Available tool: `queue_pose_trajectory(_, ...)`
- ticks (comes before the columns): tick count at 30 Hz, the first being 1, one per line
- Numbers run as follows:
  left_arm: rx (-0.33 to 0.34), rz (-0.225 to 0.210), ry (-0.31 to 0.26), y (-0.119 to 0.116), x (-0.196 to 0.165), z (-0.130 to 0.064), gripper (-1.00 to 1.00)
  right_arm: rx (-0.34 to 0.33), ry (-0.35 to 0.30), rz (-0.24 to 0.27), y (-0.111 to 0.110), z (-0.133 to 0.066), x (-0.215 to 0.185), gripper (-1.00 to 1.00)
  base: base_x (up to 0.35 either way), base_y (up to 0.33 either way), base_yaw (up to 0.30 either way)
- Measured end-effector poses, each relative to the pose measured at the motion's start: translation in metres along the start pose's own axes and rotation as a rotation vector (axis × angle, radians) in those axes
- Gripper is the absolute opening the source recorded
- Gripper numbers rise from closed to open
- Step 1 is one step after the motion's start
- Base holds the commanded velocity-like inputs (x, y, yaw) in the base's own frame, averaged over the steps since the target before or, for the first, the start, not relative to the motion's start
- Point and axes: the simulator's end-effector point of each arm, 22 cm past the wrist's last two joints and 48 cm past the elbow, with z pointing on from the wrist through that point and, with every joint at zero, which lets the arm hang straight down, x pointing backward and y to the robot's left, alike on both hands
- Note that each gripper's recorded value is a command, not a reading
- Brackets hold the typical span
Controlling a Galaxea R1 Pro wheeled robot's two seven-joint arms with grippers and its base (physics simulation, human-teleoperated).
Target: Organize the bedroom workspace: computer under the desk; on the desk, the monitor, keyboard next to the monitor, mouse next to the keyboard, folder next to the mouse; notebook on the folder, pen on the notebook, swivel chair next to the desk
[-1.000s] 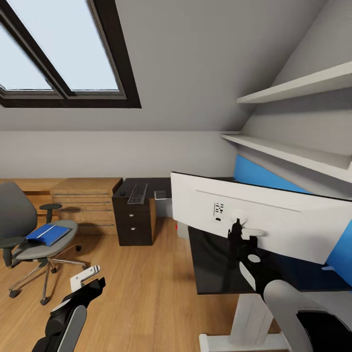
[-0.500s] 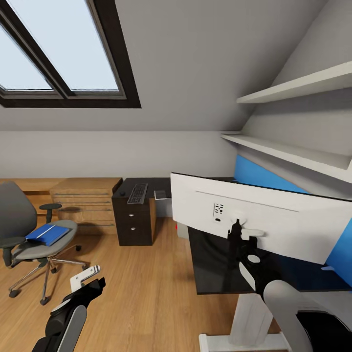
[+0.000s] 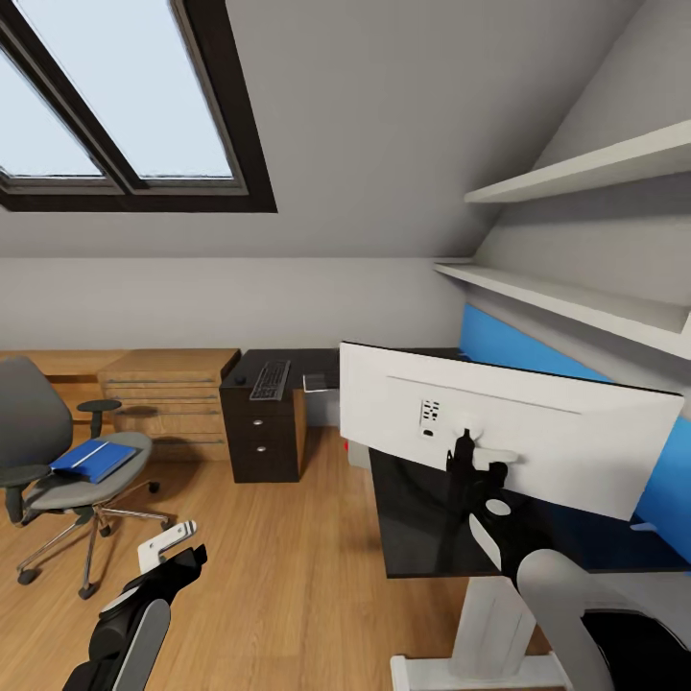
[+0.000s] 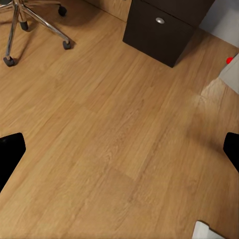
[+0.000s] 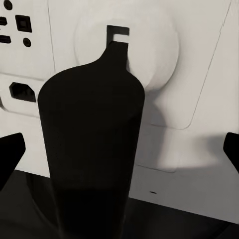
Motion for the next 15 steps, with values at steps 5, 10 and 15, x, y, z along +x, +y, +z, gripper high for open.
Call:
queue_pose_trajectory(5,0.000,0.000,0.000,0.0000,0.0000,0.0000,1.00,0.000,0.000,0.000,0.0000,0.0000,-0.0001,1.00,0.000,0.000,0.000)
queue_pose_trajectory(10,0.000,0.000,0.000,-0.0001,0.0001,0.0002,1.00,0.000,0.000,0.000,0.0000,0.0002,0.0001,1.00,-0.079,0.000,0.000)
queue_pose_trajectory(15,0.001,0.002,0.001,-0.0010,0.0004,0.0004,1.00,0.000,0.000,0.000,0.0001,0.0005,0.0004,1.00,-0.298,0.000,0.000)
